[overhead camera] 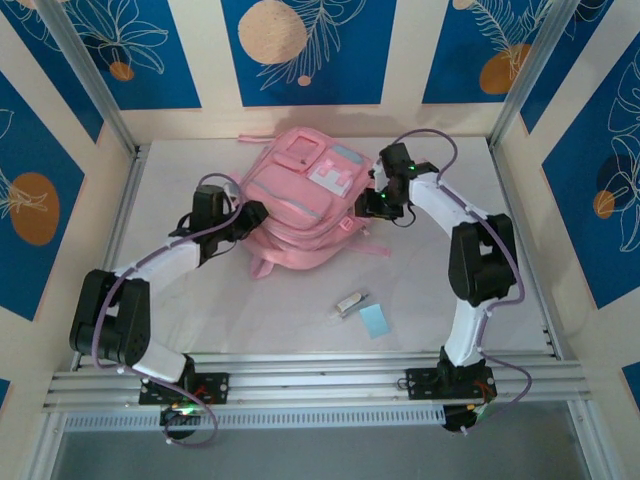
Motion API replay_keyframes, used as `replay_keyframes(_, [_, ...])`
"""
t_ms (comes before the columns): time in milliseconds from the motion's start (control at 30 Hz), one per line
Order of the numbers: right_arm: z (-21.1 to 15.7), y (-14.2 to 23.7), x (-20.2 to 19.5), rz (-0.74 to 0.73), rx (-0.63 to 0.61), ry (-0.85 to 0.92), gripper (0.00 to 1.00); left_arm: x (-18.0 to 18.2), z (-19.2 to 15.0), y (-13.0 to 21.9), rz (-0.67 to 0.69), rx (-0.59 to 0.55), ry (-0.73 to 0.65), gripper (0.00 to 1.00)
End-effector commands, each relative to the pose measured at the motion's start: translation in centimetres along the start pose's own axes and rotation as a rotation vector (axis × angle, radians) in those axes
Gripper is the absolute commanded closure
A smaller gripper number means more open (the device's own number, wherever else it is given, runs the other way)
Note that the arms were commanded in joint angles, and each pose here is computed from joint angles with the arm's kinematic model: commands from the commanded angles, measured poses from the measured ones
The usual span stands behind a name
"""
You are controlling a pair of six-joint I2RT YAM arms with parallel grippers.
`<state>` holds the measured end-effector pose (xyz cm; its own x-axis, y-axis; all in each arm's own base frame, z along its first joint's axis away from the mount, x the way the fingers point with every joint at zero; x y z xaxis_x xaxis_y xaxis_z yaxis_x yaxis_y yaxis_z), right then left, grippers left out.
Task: Pack the student bag
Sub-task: Zip the student bag at the center of the table, then unzip the student bag at the center of the table.
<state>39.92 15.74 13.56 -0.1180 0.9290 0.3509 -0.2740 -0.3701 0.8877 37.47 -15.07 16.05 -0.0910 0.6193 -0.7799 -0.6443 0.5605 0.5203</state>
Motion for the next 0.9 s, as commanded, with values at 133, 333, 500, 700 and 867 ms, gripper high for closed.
replay_keyframes(133, [-1.3, 3.0, 6.2, 0.115, -0.094, 0.033, 0.3, -1.3, 0.8, 1.9, -0.077, -0.065, -0.035, 0.34])
replay_keyframes(333, [-0.8, 1.3, 10.5, 0.234, -0.106, 0.05, 0.21, 0.0, -0.3, 4.1, 0.027, -0.067, -0.119, 0.31])
replay_keyframes(500, [0.8, -0.6, 11.4, 0.229, -0.128, 0.068, 0.18, 2.7, -1.7, 4.9, 0.127, -0.058, -0.149, 0.39])
replay_keyframes(700, [2.1, -2.7, 12.6, 0.275, -0.126, 0.081, 0.09, 5.3, -3.6, 3.3, 0.132, -0.021, -0.107, 0.72])
replay_keyframes(867, [0.5, -4.0, 14.2, 0.302, -0.071, 0.088, 0.09, 6.6, -5.0, 1.4, 0.142, 0.017, -0.094, 0.75])
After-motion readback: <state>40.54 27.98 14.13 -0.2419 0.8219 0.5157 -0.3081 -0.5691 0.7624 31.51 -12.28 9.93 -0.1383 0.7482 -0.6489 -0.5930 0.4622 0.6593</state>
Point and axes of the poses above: each hand's point on the last joint's axis, 136 mm out from that joint toward the fingers, its own y axis back along the fingers, its own x axis along the line the jaws close on, z = x × y, the point moved 3 cm from there along y, back along the fingers
